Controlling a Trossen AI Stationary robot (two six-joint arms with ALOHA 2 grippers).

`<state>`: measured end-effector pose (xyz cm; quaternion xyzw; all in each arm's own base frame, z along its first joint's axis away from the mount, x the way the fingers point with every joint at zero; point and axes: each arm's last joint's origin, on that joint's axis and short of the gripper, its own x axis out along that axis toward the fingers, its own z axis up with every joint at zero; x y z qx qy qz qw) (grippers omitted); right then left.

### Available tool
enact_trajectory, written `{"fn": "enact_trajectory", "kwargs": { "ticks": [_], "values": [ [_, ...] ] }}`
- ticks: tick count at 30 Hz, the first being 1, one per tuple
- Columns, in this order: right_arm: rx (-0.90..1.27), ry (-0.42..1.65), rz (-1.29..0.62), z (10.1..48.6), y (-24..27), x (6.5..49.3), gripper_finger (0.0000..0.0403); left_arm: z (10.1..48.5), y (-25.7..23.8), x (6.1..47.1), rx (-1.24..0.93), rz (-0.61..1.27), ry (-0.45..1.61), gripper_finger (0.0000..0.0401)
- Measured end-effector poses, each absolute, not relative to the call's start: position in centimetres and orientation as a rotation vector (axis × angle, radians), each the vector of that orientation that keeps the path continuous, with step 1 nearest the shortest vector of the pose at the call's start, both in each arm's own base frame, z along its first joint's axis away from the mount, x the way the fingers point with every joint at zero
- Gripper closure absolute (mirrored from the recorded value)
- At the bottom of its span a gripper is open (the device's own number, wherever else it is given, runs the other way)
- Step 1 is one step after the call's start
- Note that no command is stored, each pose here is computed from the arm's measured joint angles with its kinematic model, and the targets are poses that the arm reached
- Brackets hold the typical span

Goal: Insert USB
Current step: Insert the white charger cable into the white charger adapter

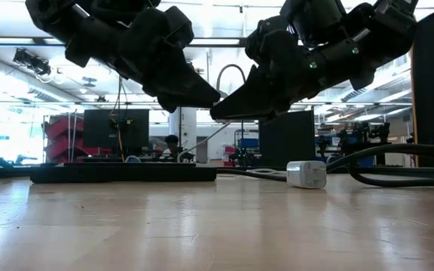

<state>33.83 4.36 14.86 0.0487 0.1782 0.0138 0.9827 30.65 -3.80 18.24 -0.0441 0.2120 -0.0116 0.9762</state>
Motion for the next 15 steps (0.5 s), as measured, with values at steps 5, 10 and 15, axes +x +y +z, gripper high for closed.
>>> {"fn": "enact_trajectory", "kwargs": {
  "ticks": [5, 10, 15],
  "values": [
    [0.104, 0.373, 0.051, 14.7, 4.4, 33.8, 0.0403, 17.4, -3.8, 31.0, -0.085, -0.021, 0.436, 0.0305],
    [0.113, 0.4, 0.052, 14.4, 4.4, 33.6, 0.0403, 16.5, -3.9, 31.5, -0.088, -0.025, 0.434, 0.0341],
    [0.122, 0.414, 0.052, 14.3, 4.5, 33.6, 0.0403, 16.3, -3.9, 31.7, -0.069, -0.028, 0.424, 0.0383]
  ]
}}
